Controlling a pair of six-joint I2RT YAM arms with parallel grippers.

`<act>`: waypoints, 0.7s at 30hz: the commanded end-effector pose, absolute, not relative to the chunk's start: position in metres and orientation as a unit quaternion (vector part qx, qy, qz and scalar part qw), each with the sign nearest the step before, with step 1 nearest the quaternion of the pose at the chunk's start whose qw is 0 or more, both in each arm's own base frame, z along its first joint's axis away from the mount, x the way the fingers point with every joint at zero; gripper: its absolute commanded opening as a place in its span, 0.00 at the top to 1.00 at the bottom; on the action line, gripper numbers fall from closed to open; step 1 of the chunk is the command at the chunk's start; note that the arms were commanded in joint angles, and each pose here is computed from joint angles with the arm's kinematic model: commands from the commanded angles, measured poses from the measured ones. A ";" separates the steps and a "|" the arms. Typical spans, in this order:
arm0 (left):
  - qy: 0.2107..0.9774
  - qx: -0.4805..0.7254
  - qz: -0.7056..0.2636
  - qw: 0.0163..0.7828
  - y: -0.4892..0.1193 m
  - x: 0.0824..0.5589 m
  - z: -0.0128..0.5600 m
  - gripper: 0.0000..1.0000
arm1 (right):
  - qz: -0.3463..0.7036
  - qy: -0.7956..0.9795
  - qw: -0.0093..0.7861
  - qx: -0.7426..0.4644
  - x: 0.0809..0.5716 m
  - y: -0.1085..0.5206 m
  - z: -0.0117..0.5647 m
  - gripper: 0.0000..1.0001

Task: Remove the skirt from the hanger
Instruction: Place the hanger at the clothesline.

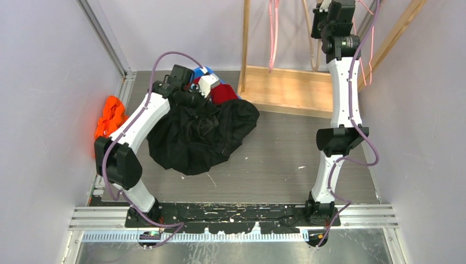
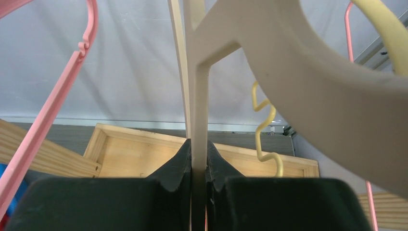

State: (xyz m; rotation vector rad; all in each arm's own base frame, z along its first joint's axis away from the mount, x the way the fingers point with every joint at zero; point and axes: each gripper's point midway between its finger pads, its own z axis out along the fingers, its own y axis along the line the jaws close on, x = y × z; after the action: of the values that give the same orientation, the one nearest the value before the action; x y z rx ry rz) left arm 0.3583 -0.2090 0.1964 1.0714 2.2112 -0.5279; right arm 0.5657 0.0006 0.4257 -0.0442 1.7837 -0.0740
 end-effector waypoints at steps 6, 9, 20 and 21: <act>0.836 0.404 -0.205 0.309 -0.218 0.365 0.204 1.00 | -0.015 0.842 0.539 0.000 0.580 -0.002 0.337 0.78; 0.835 0.406 -0.206 0.309 -0.221 0.365 0.205 1.00 | -0.001 0.839 0.543 -0.007 0.572 0.004 0.347 0.86; 0.831 0.419 -0.206 0.304 -0.229 0.358 0.203 1.00 | 0.005 0.848 0.529 -0.023 0.543 0.006 0.348 0.57; 0.831 0.419 -0.205 0.304 -0.229 0.358 0.203 1.00 | 0.007 0.844 0.535 -0.022 0.542 0.007 0.354 0.50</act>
State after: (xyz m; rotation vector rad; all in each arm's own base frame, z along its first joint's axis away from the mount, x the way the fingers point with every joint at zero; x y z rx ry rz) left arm 0.3584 -0.2234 0.1872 1.1062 2.2395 -0.5324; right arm 0.5502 0.0020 0.4131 -0.0726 1.8132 -0.0471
